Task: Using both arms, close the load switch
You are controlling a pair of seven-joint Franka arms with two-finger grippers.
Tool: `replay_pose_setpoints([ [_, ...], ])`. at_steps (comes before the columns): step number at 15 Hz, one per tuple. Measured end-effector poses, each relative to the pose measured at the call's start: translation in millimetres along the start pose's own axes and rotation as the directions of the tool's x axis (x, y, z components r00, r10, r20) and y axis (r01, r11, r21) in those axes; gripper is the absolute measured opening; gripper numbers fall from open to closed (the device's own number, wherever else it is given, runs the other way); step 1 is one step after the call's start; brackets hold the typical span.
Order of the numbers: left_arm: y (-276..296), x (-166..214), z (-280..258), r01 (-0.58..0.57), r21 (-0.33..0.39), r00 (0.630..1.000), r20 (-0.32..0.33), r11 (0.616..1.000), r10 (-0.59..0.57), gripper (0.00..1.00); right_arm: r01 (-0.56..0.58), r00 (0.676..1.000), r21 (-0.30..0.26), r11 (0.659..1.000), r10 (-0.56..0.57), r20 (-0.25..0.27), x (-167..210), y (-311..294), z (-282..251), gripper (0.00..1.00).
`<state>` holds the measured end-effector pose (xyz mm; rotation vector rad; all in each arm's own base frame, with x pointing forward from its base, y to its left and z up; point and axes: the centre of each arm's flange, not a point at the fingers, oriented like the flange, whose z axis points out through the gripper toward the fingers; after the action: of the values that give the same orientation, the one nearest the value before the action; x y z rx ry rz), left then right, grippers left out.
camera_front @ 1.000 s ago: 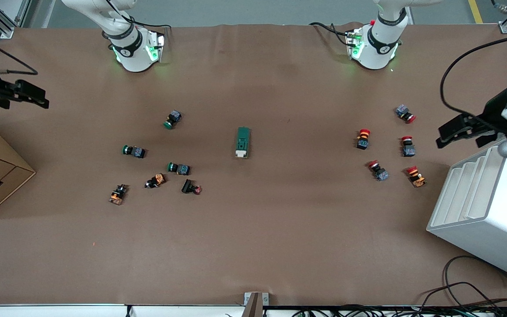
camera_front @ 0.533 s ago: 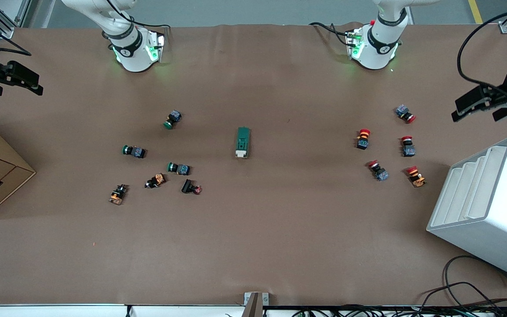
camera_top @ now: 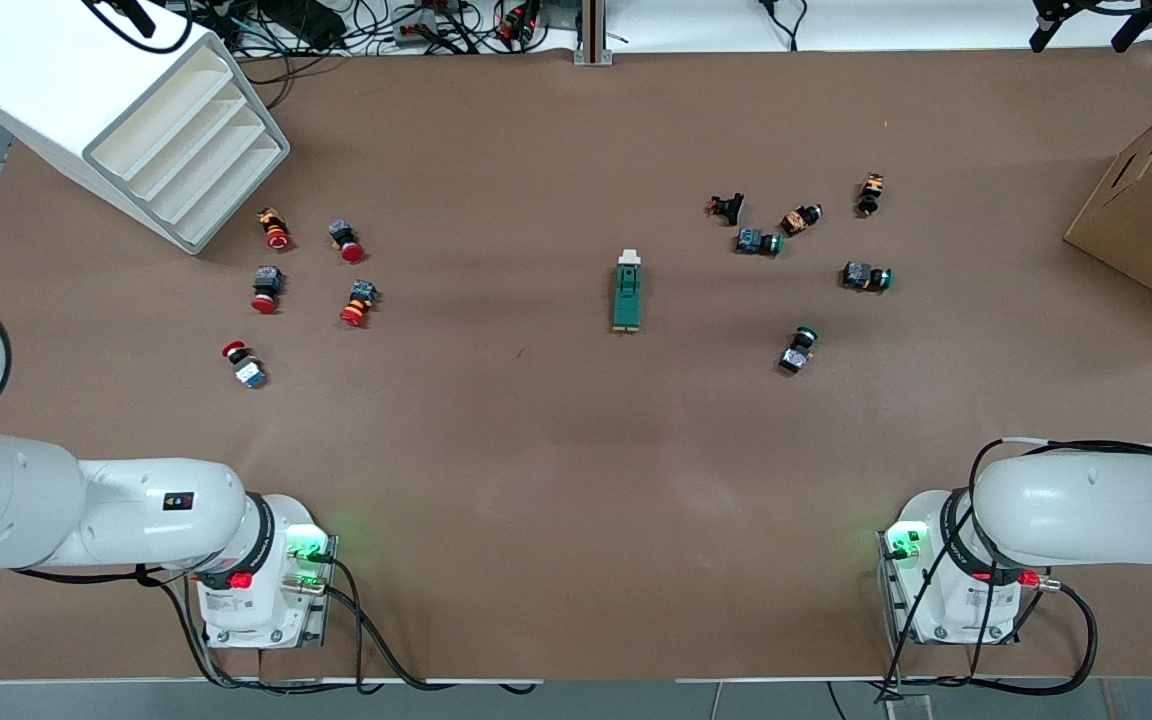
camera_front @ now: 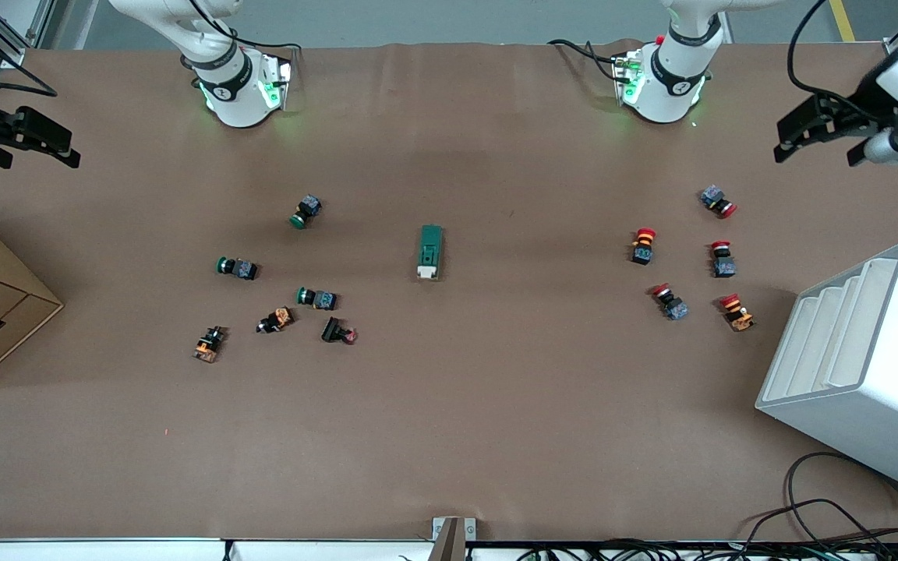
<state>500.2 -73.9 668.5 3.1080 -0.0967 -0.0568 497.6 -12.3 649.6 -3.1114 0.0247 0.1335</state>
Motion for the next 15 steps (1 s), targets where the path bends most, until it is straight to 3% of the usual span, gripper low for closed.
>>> replay_pose_setpoints([
  [15, -18, -5, 4, 0.035, 0.002, 0.999, -0.039, 0.999, -0.034, 1.0, 0.004, 1.0, 0.001, 1.0, -0.004, -0.007, 0, -1, -1, 1.0],
])
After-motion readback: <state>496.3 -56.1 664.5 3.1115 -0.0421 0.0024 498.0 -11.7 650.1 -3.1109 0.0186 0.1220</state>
